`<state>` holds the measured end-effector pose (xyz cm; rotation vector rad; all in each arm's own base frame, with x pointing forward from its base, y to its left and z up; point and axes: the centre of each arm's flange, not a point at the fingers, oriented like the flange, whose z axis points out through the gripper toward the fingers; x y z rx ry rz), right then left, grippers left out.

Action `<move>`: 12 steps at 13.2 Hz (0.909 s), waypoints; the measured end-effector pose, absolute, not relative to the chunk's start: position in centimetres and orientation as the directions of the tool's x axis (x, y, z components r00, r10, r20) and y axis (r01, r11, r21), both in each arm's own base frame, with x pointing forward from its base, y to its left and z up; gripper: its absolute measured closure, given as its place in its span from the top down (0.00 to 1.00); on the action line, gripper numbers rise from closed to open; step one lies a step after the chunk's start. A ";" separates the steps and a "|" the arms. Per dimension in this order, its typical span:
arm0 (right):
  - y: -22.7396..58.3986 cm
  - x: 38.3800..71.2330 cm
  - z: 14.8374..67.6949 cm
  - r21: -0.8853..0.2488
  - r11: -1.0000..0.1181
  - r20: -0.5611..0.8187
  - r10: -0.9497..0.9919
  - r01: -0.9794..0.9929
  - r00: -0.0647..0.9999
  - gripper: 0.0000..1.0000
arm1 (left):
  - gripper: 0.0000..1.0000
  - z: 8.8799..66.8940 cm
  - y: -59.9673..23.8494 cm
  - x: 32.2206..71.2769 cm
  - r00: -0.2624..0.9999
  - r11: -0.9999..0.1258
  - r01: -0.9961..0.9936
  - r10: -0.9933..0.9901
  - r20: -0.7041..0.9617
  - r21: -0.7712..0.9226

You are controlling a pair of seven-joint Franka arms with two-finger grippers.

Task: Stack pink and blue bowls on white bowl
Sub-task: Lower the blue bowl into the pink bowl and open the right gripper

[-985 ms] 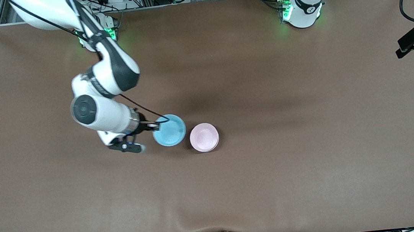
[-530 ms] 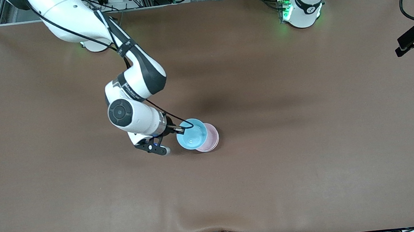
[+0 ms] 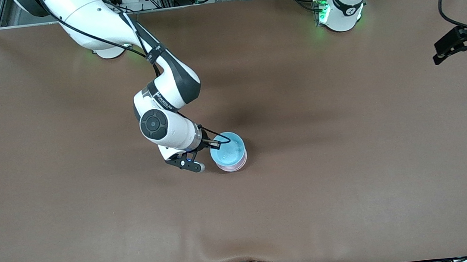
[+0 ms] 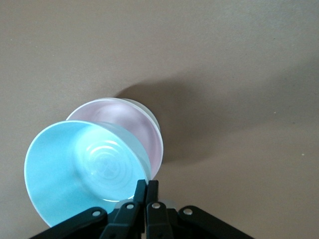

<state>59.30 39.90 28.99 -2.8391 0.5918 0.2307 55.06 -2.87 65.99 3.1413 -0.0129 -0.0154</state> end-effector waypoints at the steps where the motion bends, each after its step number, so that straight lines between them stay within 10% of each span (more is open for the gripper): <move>1: 40.2 59.3 28.6 -0.198 -0.889 -0.194 -0.378 -0.413 0.905 0.03 | 1.00 65.8 -3.1 55.0 1.000 -1.000 -0.014 -0.014 -0.014 0.000; 12: 40.6 59.4 24.6 -0.181 -0.899 -0.150 -0.377 -0.400 0.914 0.03 | 1.00 63.5 -4.5 55.5 0.999 -0.999 -0.041 -0.041 -0.022 0.001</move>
